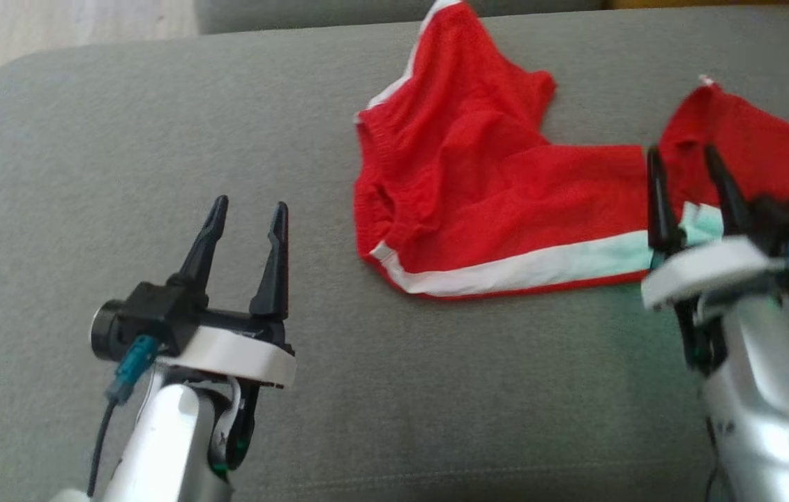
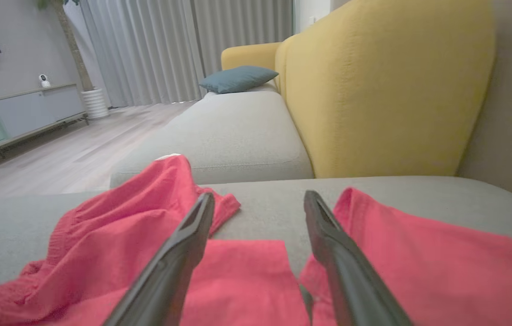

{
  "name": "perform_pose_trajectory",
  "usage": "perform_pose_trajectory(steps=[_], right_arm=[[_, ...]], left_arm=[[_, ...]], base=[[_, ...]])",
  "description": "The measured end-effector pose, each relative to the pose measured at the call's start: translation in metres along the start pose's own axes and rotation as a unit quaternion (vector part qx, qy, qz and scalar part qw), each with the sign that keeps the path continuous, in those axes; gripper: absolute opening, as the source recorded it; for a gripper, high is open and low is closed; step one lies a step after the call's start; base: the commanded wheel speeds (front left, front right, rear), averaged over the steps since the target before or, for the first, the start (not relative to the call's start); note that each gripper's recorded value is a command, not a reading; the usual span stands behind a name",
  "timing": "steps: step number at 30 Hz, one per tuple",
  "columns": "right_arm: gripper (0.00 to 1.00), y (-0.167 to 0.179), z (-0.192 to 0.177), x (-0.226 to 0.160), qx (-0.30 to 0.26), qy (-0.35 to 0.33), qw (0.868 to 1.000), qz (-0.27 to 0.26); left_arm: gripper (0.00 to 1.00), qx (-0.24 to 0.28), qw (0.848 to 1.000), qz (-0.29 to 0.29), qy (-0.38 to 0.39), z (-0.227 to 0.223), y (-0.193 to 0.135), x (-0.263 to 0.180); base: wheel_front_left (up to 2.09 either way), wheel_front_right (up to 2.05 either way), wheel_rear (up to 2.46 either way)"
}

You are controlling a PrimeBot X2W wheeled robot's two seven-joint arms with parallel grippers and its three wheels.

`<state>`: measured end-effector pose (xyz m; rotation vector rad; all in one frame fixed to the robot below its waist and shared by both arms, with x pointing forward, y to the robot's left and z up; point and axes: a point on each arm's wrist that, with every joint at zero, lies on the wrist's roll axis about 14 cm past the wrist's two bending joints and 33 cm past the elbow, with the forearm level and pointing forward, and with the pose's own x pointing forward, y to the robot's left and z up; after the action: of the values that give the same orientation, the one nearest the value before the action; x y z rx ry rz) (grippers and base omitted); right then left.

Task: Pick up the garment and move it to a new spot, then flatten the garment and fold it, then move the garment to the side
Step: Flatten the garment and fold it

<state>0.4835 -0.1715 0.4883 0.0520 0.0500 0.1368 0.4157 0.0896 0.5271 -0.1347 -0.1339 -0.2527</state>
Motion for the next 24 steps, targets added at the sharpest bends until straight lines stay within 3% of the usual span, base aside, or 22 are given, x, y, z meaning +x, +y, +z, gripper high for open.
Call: perform_pose_trajectory(steps=[7,15,20,24], right_arm=[[1.0,-0.011,-0.011,-0.055,0.008,-0.011,0.999,-0.04],[1.0,-0.022,-0.004,-0.069,0.012,-0.029,0.997,-0.065],[1.0,-0.031,-0.005,-0.069,0.016,-0.03,0.996,-0.079],[1.0,-0.034,-0.01,-0.07,0.024,-0.025,0.996,-0.086]], left_arm=[[1.0,-0.022,1.0,-0.021,-0.006,0.002,-0.016,0.01],[1.0,-0.028,0.999,-0.046,0.007,-0.009,-0.029,0.016],[1.0,-0.015,0.993,-0.101,0.052,-0.041,-0.051,0.022],[1.0,0.007,0.981,-0.168,0.099,-0.072,-0.08,0.018]], base=[[0.0,0.0,0.0],[0.0,0.0,0.0],[0.0,0.0,0.0],[0.0,0.0,0.0]])
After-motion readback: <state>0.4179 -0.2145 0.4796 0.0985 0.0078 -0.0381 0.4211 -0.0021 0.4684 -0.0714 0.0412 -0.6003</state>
